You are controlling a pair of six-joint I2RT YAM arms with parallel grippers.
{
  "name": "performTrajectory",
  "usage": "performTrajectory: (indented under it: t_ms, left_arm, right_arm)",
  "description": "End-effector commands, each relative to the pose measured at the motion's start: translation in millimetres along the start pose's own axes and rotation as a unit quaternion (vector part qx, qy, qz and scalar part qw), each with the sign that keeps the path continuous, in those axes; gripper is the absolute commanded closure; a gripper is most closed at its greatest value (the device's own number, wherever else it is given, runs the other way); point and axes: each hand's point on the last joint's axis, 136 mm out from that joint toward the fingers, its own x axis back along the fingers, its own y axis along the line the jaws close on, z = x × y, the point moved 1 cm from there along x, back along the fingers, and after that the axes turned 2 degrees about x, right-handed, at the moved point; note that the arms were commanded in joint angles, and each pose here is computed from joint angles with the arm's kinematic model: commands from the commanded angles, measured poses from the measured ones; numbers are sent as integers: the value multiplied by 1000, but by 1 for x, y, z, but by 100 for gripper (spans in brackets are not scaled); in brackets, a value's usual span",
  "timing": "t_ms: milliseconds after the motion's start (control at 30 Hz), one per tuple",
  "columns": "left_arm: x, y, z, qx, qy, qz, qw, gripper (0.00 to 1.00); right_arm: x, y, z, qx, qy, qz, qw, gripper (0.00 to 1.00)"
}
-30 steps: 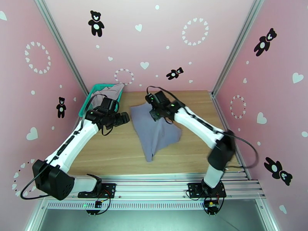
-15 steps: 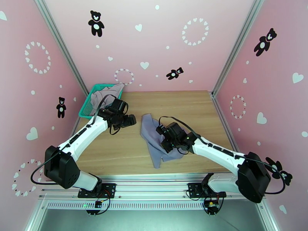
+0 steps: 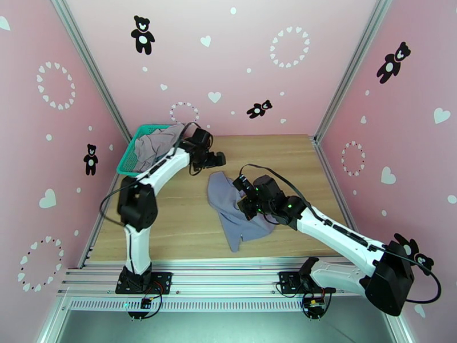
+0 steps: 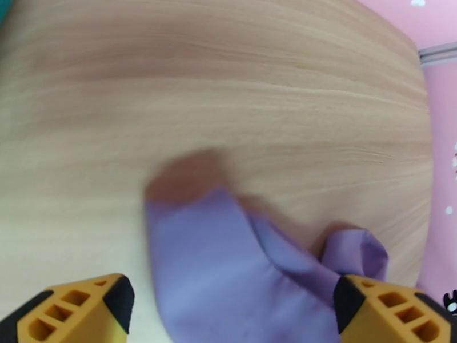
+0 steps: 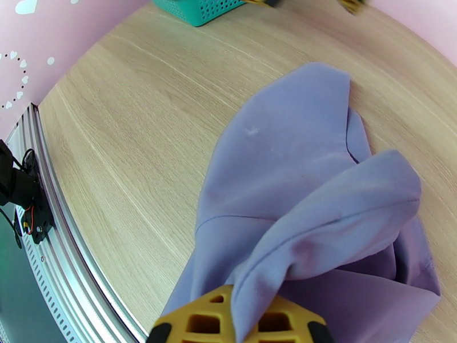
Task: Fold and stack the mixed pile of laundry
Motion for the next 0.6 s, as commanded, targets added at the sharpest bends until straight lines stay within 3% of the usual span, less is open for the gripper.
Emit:
performTrajectory:
  t_ms: [0, 267, 567]
  left_arm:
    - [-34, 11, 2, -37, 37, -41, 998, 1]
    - [-77, 26, 26, -32, 99, -52, 993, 3]
    - [-60, 33, 38, -31, 95, -62, 993, 16]
  right_arm:
    - [11, -1, -7, -6, -16, 5, 1000, 100]
    - [18, -5, -12, -7, -27, 18, 999, 100]
    - [14, -8, -12, -12, -22, 24, 999, 100]
